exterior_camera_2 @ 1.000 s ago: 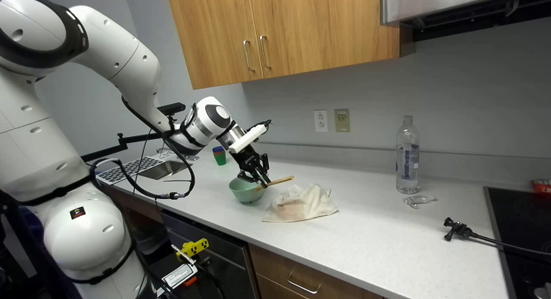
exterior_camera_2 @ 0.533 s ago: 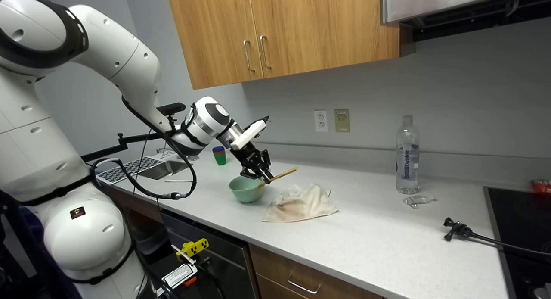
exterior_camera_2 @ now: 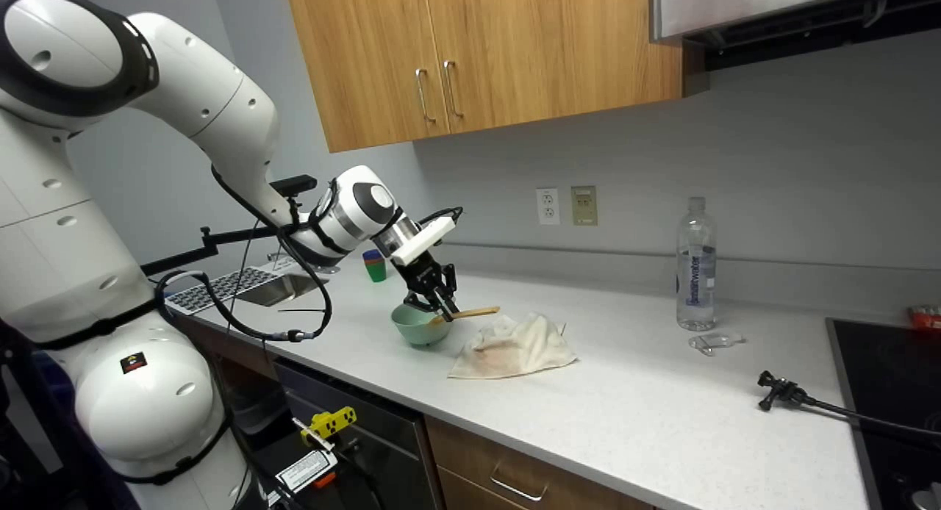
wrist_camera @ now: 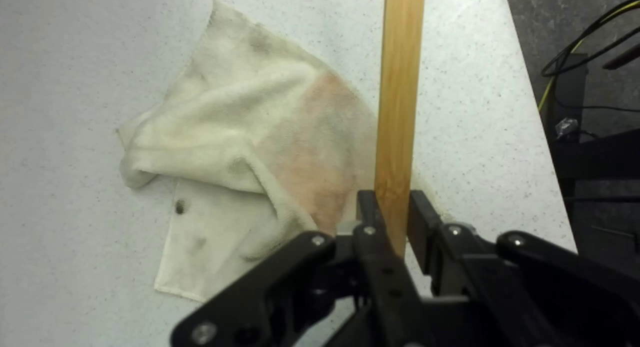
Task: Use the spatula to stir the contents of the blue bowl
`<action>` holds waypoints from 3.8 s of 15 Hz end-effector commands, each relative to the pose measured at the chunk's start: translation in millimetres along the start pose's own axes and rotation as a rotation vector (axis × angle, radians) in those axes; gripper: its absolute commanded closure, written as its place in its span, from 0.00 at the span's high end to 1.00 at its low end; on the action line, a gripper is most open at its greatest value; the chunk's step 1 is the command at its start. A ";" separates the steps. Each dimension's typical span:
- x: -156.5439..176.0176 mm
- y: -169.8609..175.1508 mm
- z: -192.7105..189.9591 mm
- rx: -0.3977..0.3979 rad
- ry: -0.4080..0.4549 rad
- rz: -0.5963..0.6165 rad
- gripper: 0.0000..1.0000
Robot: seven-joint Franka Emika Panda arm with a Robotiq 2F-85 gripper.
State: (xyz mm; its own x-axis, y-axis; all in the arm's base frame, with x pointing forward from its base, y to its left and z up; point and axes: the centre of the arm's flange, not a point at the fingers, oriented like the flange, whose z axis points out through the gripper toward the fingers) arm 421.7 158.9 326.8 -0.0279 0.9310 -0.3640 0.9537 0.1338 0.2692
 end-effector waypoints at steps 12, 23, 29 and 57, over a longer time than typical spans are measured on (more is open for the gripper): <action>0.0 -0.1 0.1 0.005 0.004 0.007 0.19; 0.0 -0.1 0.1 0.005 0.004 0.007 0.19; -4.3 10.6 -21.1 -0.046 -0.016 0.012 0.05; 152.9 59.7 -64.5 -0.258 0.072 -0.265 0.05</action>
State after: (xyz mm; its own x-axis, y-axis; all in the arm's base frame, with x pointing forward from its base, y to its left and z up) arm 440.9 318.4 352.0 -0.2932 0.8720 -0.3919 0.8049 0.4464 0.3910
